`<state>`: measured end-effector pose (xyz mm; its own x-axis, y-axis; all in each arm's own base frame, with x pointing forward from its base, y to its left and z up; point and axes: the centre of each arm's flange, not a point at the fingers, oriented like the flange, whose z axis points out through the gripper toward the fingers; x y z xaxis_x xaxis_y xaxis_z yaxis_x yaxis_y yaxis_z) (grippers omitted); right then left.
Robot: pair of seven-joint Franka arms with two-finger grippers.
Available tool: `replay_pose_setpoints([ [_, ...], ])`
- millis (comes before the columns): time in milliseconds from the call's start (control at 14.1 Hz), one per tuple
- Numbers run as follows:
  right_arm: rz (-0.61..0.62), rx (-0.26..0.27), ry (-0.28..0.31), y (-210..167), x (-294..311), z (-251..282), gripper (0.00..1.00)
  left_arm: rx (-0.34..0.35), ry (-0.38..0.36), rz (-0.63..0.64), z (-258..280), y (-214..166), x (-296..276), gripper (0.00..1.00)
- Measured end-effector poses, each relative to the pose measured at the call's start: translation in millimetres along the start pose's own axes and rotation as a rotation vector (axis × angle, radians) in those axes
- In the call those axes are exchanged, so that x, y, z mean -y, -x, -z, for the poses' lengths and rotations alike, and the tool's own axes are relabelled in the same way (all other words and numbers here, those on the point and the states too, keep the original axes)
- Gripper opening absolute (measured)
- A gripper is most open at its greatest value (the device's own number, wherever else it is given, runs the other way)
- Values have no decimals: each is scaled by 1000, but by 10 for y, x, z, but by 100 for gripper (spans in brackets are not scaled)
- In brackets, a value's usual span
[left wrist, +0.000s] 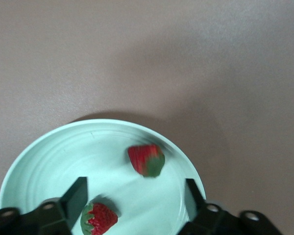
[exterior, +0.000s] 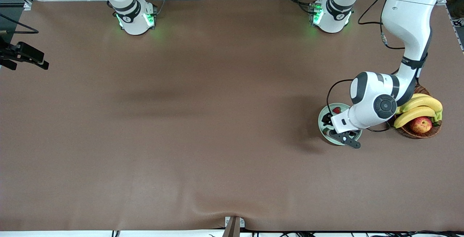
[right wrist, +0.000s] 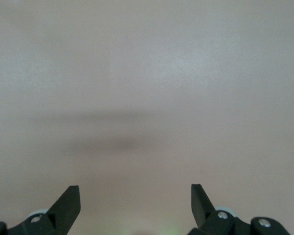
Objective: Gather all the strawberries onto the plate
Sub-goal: 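Lower the strawberry onto the plate and open the left gripper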
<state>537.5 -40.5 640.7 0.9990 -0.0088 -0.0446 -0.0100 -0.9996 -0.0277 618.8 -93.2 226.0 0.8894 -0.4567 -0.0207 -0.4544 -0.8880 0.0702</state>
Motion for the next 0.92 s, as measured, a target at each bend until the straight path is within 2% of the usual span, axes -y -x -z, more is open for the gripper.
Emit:
replay_pose_setpoints([
  [71,0,0,0,0,0,0,100,-6,-2,0,27,-20,7,100],
  [498,-1,0,0,0,0,0,100,-58,-19,-1,263,-177,39,100],
  [925,-58,0,0,0,0,0,100,-88,-29,-2,401,-268,60,100],
])
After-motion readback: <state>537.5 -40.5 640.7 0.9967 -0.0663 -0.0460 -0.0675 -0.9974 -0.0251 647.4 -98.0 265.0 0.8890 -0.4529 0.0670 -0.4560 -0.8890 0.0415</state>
